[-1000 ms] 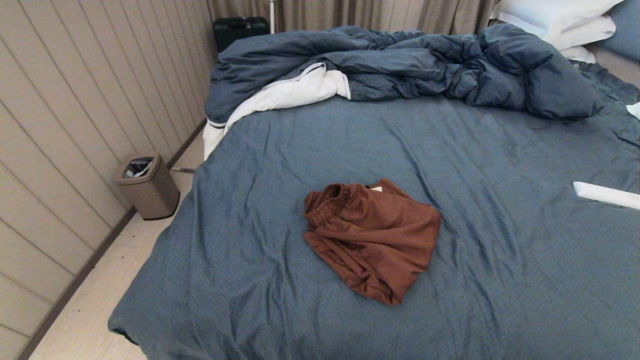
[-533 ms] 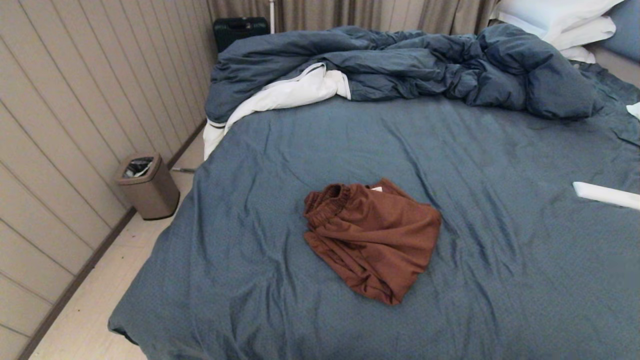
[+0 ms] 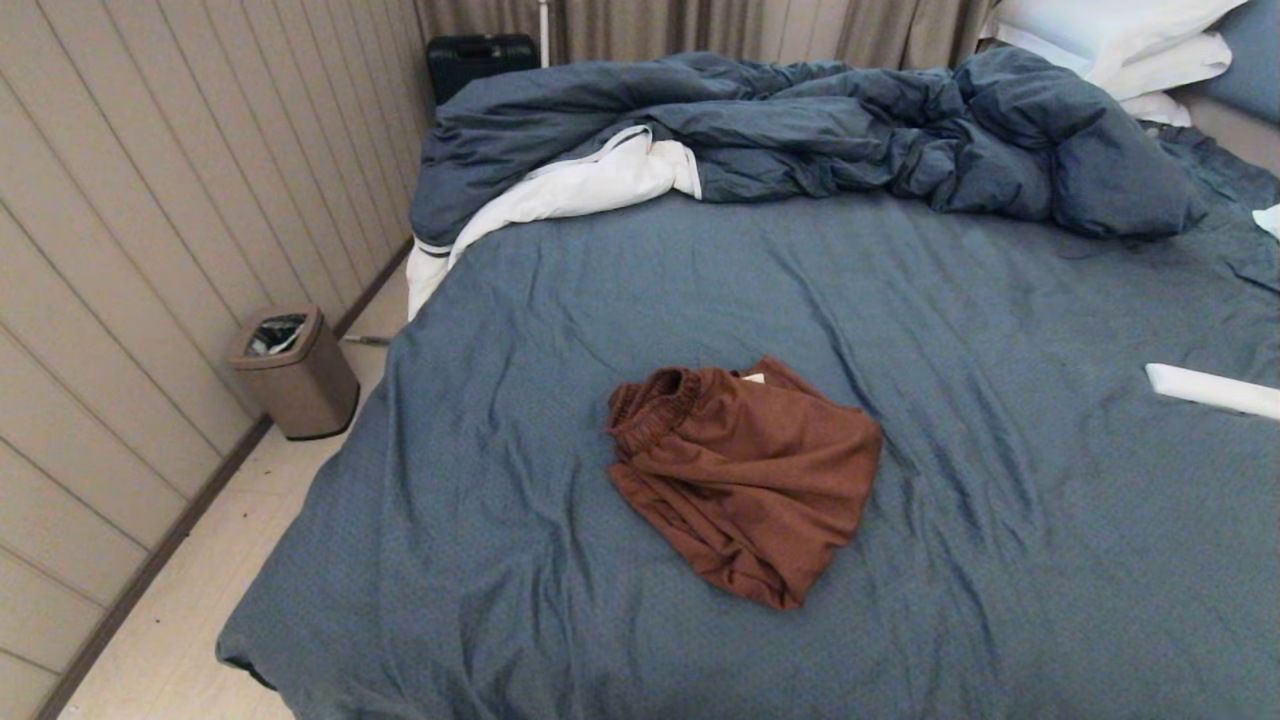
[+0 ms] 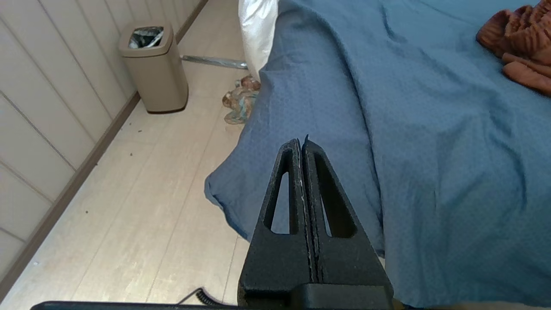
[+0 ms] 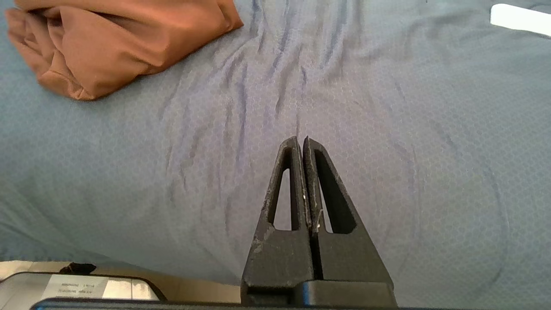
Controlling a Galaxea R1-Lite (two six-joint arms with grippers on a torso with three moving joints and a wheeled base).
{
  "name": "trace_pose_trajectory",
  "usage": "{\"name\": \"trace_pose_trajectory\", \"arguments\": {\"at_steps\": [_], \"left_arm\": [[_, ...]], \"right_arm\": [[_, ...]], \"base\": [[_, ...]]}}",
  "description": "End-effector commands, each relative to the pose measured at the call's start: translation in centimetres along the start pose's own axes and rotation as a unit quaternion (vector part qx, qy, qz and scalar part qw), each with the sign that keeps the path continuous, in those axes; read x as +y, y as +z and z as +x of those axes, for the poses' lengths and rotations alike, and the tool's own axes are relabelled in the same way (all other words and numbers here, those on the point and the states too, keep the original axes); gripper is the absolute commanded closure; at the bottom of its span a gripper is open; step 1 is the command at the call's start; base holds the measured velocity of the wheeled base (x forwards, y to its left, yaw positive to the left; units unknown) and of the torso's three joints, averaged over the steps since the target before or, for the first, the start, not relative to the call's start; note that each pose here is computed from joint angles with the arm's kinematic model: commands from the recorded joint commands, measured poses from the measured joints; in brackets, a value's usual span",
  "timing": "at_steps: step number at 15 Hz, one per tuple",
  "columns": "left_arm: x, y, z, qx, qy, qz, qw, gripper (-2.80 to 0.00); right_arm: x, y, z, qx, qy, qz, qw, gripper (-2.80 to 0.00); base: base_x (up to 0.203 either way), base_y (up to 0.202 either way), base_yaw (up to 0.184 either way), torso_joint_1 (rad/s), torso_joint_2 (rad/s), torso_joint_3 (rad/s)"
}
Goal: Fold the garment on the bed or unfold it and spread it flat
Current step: Unford the brown shorts
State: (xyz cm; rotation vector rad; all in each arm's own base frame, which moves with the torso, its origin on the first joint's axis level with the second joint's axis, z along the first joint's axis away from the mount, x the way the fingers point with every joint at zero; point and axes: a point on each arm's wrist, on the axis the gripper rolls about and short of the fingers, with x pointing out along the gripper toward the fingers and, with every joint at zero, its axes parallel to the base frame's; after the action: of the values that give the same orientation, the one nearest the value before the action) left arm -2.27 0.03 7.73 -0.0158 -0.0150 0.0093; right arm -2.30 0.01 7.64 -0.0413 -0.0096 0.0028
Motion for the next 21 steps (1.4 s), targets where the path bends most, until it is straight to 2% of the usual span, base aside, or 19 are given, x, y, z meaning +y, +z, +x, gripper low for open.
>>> {"name": "trace_pose_trajectory", "arguments": {"at_steps": [1, 9, 11, 13, 15, 17, 19, 21], "left_arm": [[0.0, 0.0, 0.0, 0.001, 0.000, 0.000, 1.0000, 0.00], [0.0, 0.1, 0.0, -0.002, -0.001, 0.004, 1.0000, 0.00], [0.0, 0.1, 0.0, -0.001, -0.001, 0.004, 1.0000, 0.00], [0.0, 0.1, 0.0, -0.002, -0.002, 0.005, 1.0000, 0.00], [0.0, 0.1, 0.0, -0.002, -0.002, 0.006, 1.0000, 0.00], [0.0, 0.1, 0.0, -0.002, -0.002, 0.006, 1.0000, 0.00], [0.0, 0.1, 0.0, -0.002, -0.002, 0.006, 1.0000, 0.00], [0.0, 0.1, 0.0, -0.002, -0.002, 0.006, 1.0000, 0.00]], "right_arm": [[0.0, 0.0, 0.0, 0.002, 0.000, 0.000, 1.000, 0.00], [0.0, 0.0, 0.0, 0.002, -0.001, -0.003, 1.000, 0.00], [0.0, 1.0, -0.3, 0.008, -0.001, -0.004, 1.000, 0.00], [-0.2, 4.7, -1.3, 0.006, 0.003, -0.003, 1.000, 0.00], [-0.3, 8.6, -0.7, 0.030, 0.012, -0.002, 0.999, 0.00], [-0.5, 12.6, 0.8, 0.047, 0.022, -0.001, 0.999, 0.00], [-0.6, 15.5, 2.7, 0.053, 0.029, 0.000, 0.998, 0.00], [-0.6, 18.4, 6.9, 0.084, 0.038, 0.002, 0.996, 0.00]], "base": [[0.000, 0.000, 0.000, 0.000, 0.00, 0.000], [0.000, 0.000, 0.000, 0.000, 0.00, 0.000], [0.000, 0.000, 0.000, 0.000, 0.00, 0.000], [0.000, 0.000, 0.000, 0.000, 0.00, 0.000], [0.000, 0.000, 0.000, 0.000, 0.00, 0.000], [0.000, 0.000, 0.000, 0.000, 0.00, 0.000], [0.000, 0.000, 0.000, 0.000, 0.00, 0.000], [0.000, 0.000, 0.000, 0.000, 0.00, 0.000]]}}
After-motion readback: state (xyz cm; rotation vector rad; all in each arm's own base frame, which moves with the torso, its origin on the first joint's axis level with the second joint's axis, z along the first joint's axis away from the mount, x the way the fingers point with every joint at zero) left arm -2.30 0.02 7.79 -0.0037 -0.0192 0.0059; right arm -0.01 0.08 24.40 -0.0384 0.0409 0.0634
